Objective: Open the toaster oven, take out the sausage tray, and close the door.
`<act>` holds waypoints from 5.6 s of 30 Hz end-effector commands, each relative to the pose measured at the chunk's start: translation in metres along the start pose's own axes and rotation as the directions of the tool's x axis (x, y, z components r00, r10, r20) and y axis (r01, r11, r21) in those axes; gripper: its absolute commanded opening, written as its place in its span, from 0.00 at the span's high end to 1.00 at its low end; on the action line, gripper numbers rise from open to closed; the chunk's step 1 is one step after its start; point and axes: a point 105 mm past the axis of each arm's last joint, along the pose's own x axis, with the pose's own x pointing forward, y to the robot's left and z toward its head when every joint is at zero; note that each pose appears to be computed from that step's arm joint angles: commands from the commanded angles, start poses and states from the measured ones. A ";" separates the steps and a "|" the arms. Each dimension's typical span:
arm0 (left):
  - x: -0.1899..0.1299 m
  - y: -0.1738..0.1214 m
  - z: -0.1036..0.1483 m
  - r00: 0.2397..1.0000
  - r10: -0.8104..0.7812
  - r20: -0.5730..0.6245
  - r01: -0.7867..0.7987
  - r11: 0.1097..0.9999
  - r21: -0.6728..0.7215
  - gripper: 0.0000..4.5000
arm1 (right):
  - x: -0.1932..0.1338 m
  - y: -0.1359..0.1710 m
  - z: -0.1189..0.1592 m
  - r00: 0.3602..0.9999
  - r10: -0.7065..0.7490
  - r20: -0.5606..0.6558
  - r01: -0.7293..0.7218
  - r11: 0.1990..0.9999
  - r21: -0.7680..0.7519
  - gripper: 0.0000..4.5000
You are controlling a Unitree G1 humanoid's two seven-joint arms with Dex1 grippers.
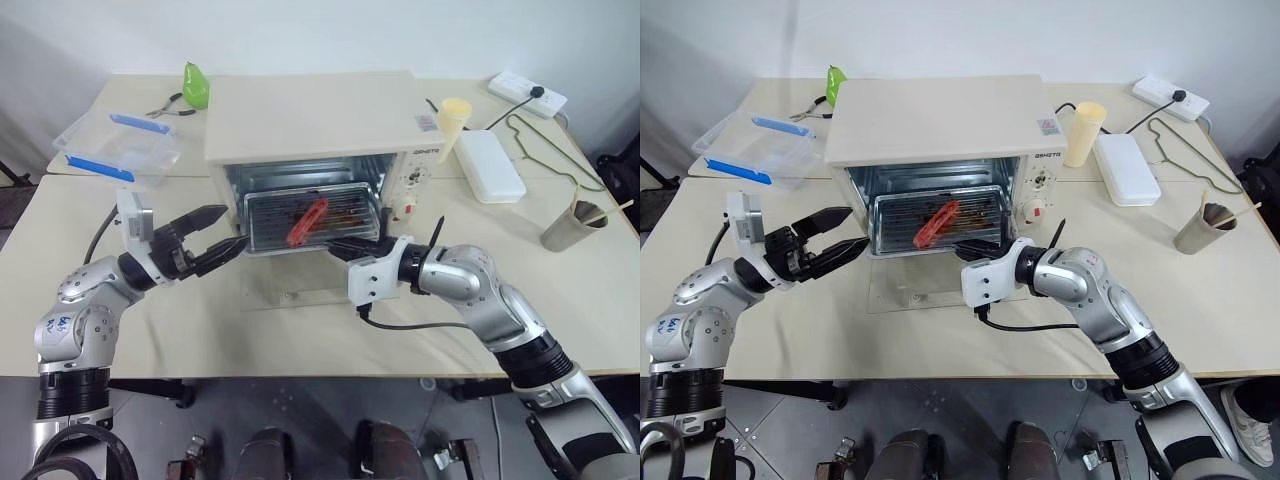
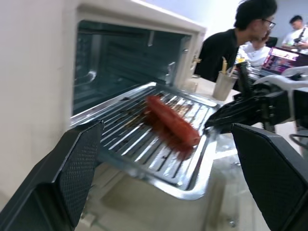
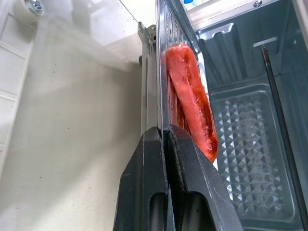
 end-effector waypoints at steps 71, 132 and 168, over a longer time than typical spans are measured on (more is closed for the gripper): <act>-0.020 -0.027 -0.032 0.980 0.032 -0.197 -0.194 0.371 -0.908 1.00 | -0.062 -0.010 0.037 0.950 -0.075 0.304 -0.037 0.937 0.347 0.39; -0.176 -0.091 -0.048 0.668 0.743 0.026 -0.244 0.253 -0.936 1.00 | -0.066 -0.067 -0.028 0.873 -0.316 0.372 -0.245 0.375 0.894 0.99; -0.012 -0.049 -0.071 0.926 -0.166 -0.340 -0.286 0.283 -0.915 1.00 | -0.189 0.037 -0.021 0.999 -0.009 -0.033 0.033 0.498 0.867 0.01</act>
